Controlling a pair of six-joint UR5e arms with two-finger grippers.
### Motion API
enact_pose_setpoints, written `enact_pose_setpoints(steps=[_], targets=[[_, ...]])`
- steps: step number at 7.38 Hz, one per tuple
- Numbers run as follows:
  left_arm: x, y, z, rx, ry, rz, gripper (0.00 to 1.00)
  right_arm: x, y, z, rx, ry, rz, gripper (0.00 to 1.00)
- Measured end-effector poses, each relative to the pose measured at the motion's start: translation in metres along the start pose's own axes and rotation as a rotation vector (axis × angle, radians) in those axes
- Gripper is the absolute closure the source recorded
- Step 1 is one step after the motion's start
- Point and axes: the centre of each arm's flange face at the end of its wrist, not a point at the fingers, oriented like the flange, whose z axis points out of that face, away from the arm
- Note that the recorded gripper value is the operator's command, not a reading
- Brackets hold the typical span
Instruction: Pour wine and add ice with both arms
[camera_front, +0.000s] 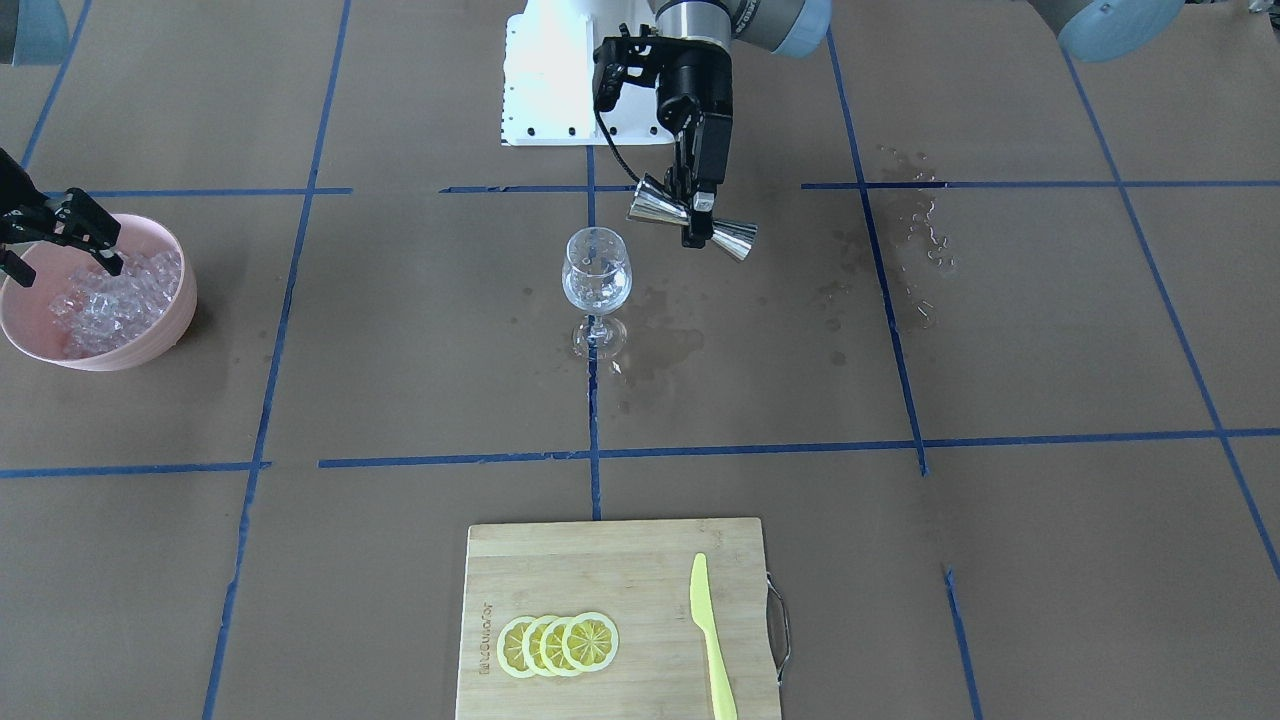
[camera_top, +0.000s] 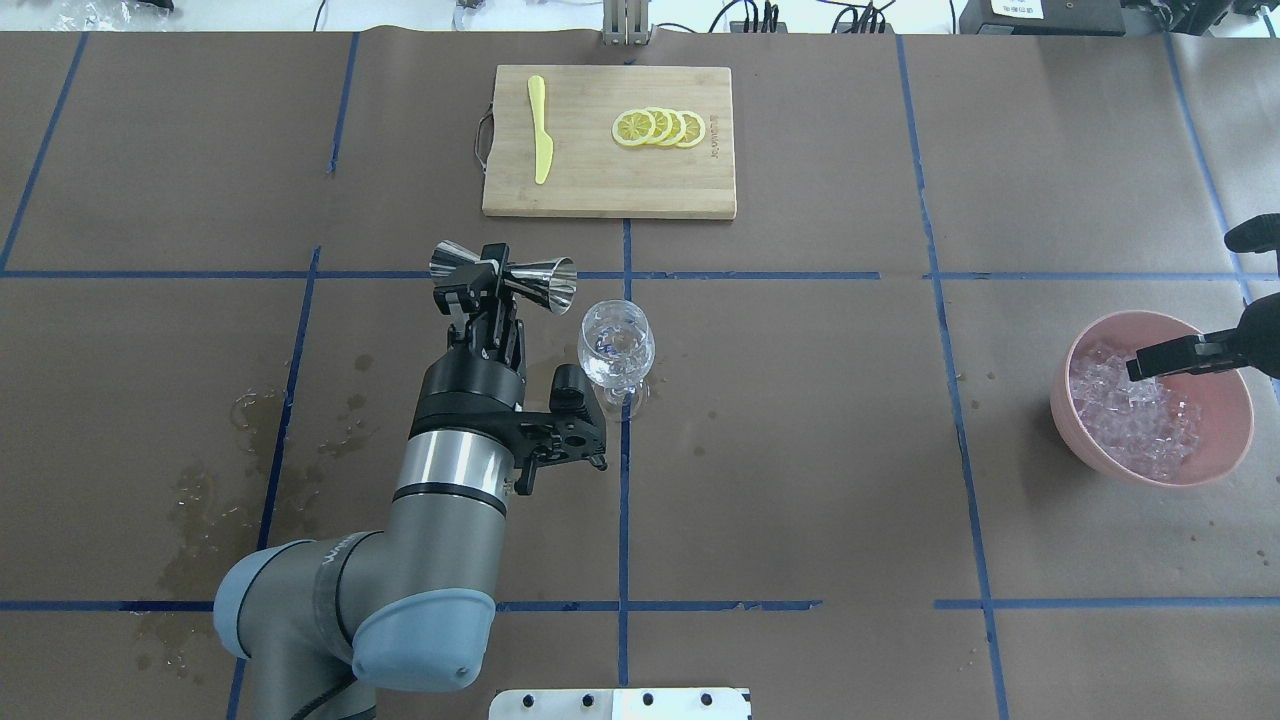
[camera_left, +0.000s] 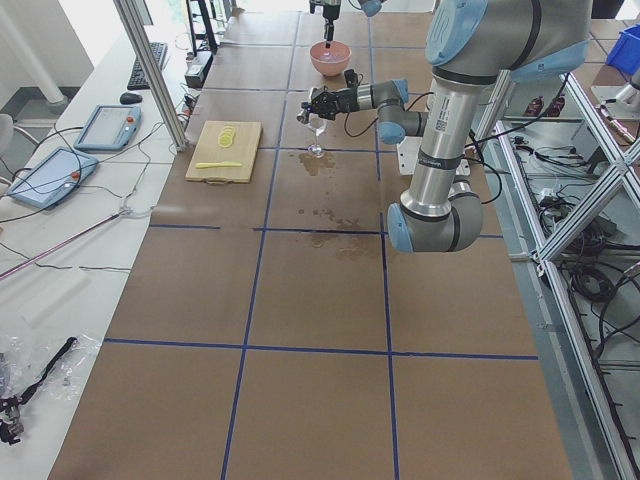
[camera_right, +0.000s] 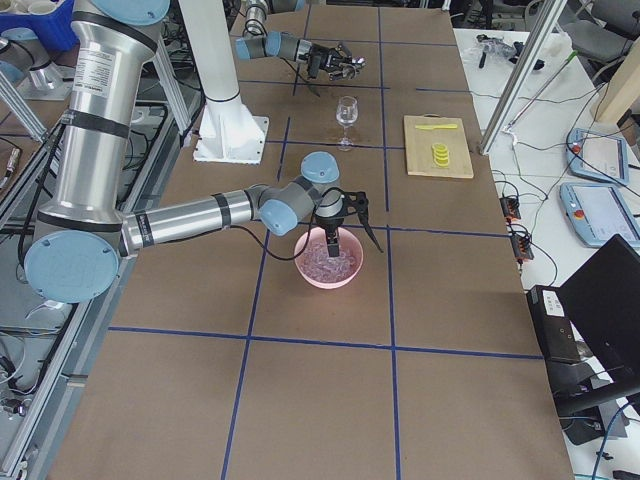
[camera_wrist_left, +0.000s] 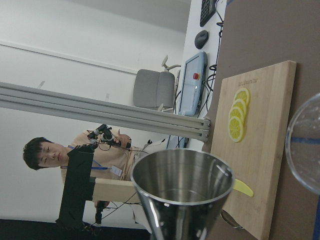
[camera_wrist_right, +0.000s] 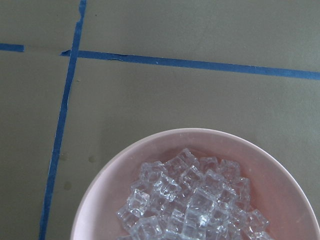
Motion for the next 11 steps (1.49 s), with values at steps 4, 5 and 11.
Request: enact_pose_setpoints(steps=[4, 5, 11], targets=[[-0.013, 0.037, -0.003, -0.009, -0.005, -0.051, 1.00, 0.005, 0.003, 0.034, 0.019, 0.024, -0.017, 0.00], [-0.014, 0.045, -0.004, -0.012, -0.005, -0.057, 1.00, 0.005, 0.000, 0.038, 0.029, 0.016, -0.023, 0.02], [-0.010, 0.076, -0.001, -0.033, 0.001, -0.090, 1.00, 0.011, 0.005, 0.048, -0.008, 0.004, -0.013, 0.07]])
